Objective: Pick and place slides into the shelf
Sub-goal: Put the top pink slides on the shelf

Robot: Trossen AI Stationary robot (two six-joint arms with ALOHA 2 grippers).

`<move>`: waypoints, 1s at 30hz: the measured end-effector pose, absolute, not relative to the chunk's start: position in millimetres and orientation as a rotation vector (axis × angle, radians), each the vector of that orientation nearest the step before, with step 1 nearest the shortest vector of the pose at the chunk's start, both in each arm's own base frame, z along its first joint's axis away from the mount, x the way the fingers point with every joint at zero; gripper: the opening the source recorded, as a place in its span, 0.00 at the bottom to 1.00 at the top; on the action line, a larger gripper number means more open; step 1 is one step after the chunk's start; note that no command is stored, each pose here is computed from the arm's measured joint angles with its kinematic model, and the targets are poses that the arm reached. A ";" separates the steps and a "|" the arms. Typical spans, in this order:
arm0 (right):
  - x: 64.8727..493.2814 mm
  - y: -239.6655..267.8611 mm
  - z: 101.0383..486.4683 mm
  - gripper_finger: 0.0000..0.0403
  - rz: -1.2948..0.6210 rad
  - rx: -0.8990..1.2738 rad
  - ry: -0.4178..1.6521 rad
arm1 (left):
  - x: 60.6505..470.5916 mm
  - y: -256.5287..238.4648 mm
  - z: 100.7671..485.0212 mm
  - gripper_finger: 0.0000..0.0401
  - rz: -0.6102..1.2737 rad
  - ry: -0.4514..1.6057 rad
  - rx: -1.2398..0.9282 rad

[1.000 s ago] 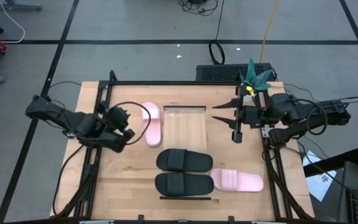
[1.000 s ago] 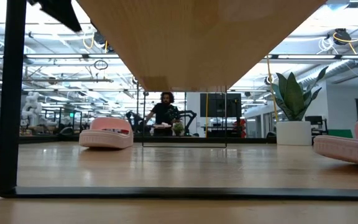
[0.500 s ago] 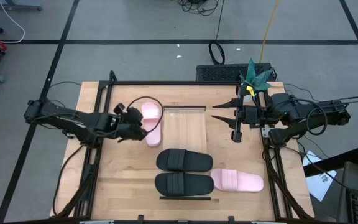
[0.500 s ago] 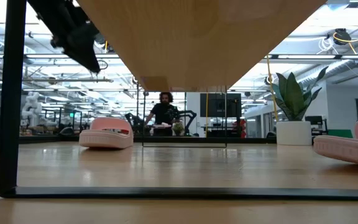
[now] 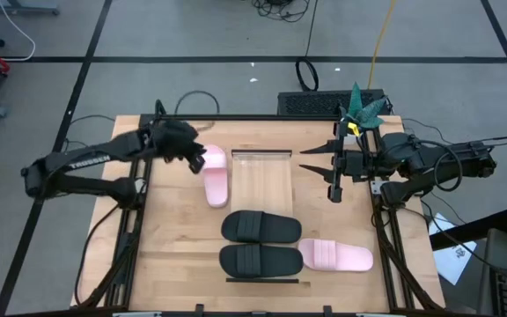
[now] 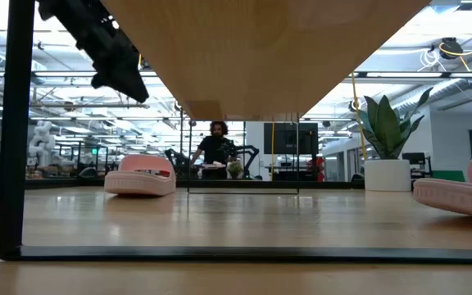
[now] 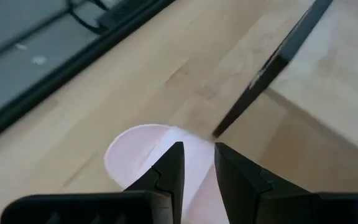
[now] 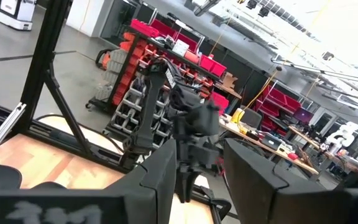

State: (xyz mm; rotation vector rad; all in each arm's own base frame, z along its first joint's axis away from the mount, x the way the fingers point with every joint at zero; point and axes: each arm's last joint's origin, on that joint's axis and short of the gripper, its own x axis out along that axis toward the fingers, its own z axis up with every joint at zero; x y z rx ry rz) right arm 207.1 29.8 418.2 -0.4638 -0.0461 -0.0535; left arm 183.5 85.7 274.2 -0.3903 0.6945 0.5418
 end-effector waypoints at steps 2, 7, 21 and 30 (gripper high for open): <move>207.1 29.8 418.3 0.31 -0.054 -0.463 -0.046 | 177.1 99.1 274.2 0.22 0.526 0.678 -0.456; 207.1 29.8 418.4 0.31 -0.054 -0.461 -0.047 | 169.8 128.5 262.5 0.22 0.450 0.702 -0.570; 207.0 29.4 419.0 0.31 -0.067 -0.434 -0.052 | 169.4 189.0 201.7 0.22 0.297 0.820 -0.729; 206.4 24.9 420.2 0.31 -0.217 -0.587 -0.014 | 169.1 203.2 180.0 0.22 0.262 0.842 -0.776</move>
